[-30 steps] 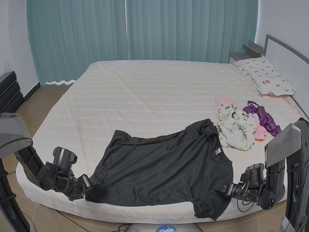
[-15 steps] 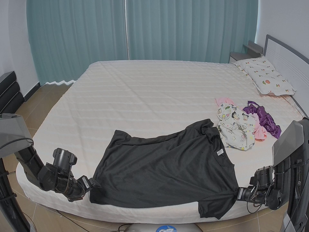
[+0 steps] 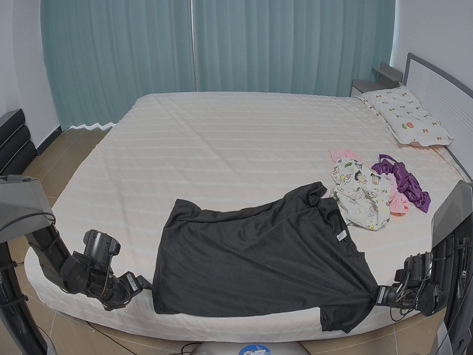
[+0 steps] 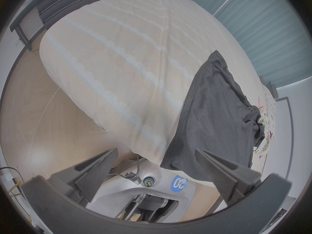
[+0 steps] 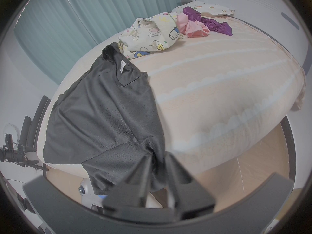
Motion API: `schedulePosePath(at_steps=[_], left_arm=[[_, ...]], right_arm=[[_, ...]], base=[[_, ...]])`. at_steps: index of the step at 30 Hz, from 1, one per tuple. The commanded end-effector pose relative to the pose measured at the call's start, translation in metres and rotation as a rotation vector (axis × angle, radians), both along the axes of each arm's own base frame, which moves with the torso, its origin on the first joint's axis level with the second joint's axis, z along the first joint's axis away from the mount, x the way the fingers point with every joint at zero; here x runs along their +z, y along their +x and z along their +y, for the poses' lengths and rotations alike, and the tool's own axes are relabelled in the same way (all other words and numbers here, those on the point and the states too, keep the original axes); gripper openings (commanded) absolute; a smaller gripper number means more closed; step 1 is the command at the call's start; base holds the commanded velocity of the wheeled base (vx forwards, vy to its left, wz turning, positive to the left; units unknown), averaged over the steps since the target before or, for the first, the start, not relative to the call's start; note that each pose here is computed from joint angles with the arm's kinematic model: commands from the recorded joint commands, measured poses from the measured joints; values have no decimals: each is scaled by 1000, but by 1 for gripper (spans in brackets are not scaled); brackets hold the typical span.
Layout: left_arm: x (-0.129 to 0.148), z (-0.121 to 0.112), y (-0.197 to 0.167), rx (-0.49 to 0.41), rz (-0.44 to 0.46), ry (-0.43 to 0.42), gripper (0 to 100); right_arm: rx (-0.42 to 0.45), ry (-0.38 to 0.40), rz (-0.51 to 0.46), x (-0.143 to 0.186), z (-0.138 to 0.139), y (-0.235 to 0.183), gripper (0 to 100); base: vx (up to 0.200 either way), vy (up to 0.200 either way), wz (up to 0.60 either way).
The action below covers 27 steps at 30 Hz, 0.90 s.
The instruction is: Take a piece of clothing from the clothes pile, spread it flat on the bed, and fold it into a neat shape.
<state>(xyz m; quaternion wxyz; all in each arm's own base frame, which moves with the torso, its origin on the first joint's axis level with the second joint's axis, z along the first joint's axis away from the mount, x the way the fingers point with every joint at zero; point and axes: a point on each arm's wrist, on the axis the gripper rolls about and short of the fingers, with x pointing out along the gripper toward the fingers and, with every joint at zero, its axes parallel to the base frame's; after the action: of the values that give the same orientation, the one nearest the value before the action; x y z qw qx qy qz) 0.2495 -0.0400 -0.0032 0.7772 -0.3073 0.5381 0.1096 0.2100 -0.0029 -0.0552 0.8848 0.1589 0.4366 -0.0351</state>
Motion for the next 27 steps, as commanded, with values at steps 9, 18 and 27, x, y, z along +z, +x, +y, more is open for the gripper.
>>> schedulePosePath(at_steps=[9,18,27], left_arm=[[-5,-28,3,-88,-43,22,100],[-32,-54,11,-98,-73,182,100],[-45,-73,18,-114,-94,268,0]], right_arm=[[37,87,-141,26,17,5,100],[-20,215,-126,21,20,11,100],[-16,247,-116,21,20,10,100]], base=[[0,0,0],[0,0,0],[0,0,0]])
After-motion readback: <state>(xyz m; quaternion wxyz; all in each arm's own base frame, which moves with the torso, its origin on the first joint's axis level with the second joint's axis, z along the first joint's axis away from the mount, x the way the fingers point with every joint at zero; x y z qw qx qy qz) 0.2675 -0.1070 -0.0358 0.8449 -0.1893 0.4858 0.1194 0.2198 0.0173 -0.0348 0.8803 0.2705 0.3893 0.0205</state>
